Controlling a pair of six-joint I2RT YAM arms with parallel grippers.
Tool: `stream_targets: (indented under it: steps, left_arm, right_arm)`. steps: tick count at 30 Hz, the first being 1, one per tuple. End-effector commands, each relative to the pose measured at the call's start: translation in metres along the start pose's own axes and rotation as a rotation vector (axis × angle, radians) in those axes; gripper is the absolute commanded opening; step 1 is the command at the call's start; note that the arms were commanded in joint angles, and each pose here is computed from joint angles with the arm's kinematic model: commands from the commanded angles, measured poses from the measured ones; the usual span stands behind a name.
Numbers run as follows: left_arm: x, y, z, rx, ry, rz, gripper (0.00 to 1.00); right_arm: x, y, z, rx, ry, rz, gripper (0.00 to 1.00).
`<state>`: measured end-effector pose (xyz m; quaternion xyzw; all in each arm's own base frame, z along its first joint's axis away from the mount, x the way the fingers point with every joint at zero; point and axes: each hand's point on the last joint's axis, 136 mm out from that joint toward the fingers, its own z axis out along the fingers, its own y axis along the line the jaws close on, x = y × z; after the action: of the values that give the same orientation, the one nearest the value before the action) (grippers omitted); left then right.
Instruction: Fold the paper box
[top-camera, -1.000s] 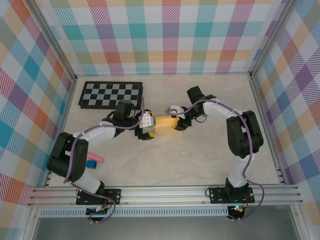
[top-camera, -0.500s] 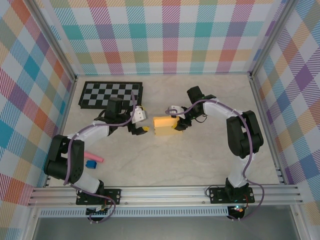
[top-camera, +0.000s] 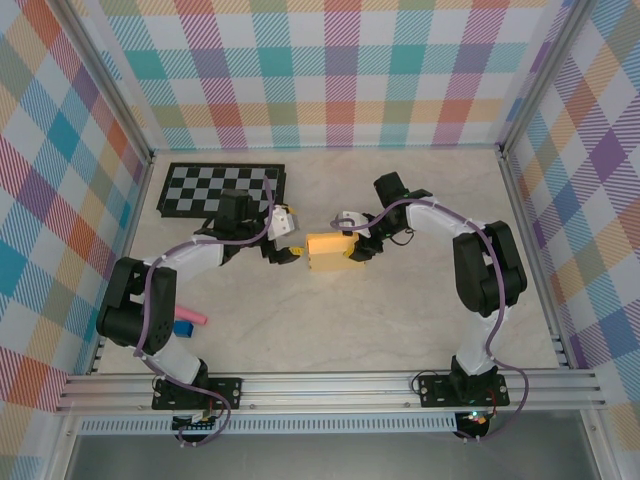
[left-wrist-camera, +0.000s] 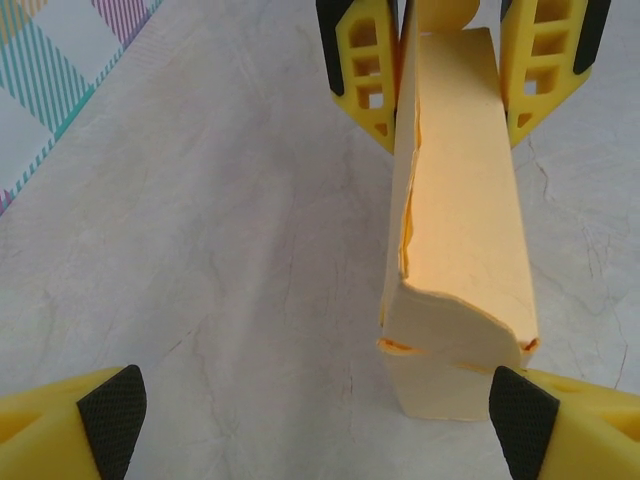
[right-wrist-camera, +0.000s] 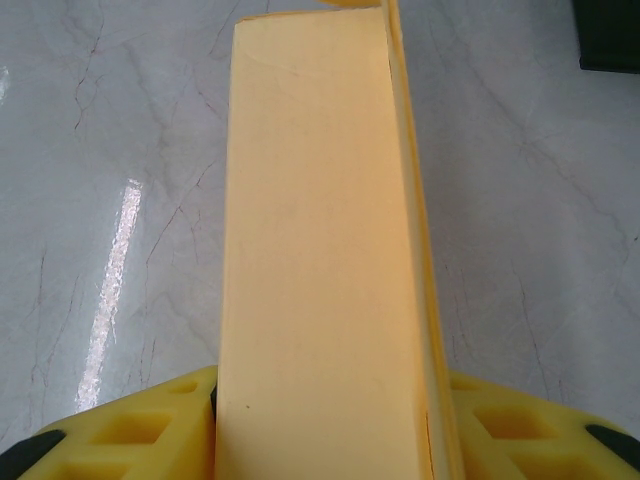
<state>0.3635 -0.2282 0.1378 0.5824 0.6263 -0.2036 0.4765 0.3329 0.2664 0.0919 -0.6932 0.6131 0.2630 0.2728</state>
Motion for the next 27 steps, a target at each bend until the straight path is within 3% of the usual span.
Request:
stream_targets:
  steps: [1, 27]
  left_arm:
    - [-0.022, 0.0, 0.005, 0.022, -0.075, 0.018, 0.92]
    - [-0.022, -0.03, 0.009, 0.158, -0.044, -0.004, 0.85]
  right_arm:
    - [0.026, 0.026, 0.018, -0.111, 0.045, 0.081, 0.48]
    - [0.028, 0.028, 0.019, -0.115, 0.052, 0.078, 0.48]
